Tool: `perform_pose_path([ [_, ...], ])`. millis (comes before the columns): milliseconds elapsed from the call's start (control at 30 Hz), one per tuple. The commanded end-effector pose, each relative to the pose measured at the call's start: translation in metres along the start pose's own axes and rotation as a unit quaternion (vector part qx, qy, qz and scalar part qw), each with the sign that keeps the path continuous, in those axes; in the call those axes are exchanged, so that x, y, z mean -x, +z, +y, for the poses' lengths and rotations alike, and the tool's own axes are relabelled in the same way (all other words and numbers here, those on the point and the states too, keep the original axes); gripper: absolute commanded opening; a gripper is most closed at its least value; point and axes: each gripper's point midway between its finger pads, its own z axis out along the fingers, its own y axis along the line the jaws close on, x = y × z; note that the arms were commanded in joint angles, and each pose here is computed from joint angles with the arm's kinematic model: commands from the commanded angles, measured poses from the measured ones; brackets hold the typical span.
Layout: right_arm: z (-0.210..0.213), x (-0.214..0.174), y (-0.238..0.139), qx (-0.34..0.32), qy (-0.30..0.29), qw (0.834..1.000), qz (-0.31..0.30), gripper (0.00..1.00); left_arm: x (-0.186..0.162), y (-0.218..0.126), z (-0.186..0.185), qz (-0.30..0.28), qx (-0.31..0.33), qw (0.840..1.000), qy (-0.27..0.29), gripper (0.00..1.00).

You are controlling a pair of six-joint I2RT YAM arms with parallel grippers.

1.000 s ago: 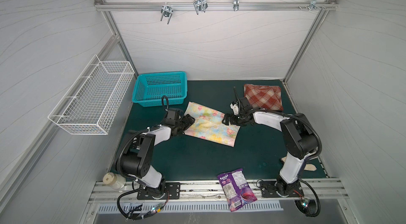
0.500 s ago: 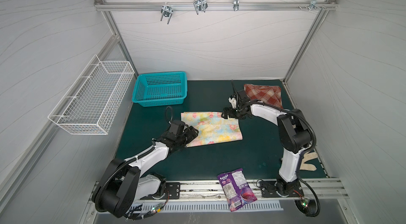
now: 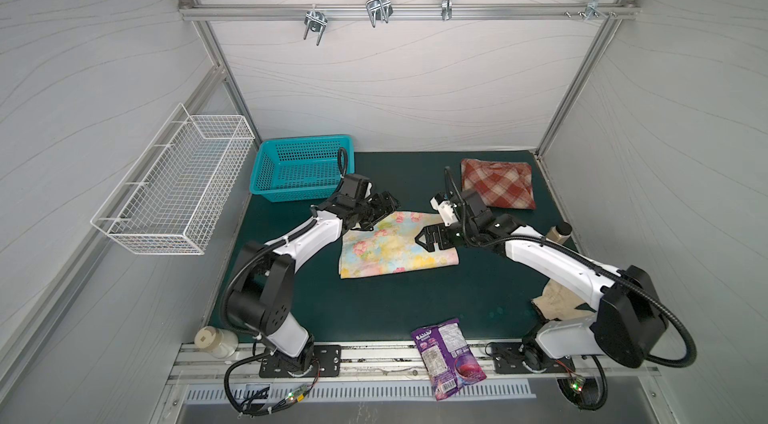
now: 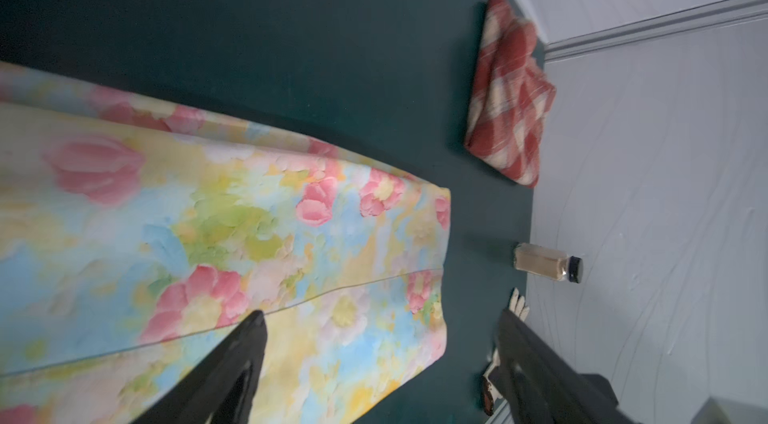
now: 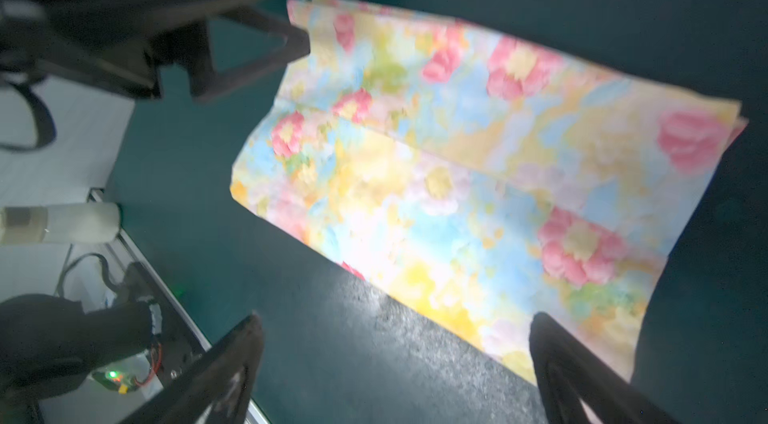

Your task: Fold and stack the skirts

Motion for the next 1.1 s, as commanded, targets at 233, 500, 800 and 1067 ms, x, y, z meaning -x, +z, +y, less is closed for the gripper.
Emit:
perform_pose_path([
  [233,-0.025,-0.044,0.045,-0.014,0.040,0.999,0.032,0.99,0.005,0.051,0.016,0.038,0.010,0.999,0.001,0.86],
  [500,-0.058,-0.085,0.069,-0.058,0.068,0.994,0.065,0.99,0.018,0.059,0.036,0.039,0.044,0.998,0.000,0.85],
  [800,-0.070,-0.103,0.070,-0.077,0.077,0.991,0.075,0.99,0.039,0.031,0.058,0.016,0.059,0.998,-0.012,0.85],
  [1067,-0.076,-0.113,0.067,-0.087,0.080,0.990,0.082,0.99,0.054,0.007,0.081,-0.015,0.069,0.997,-0.031,0.85],
])
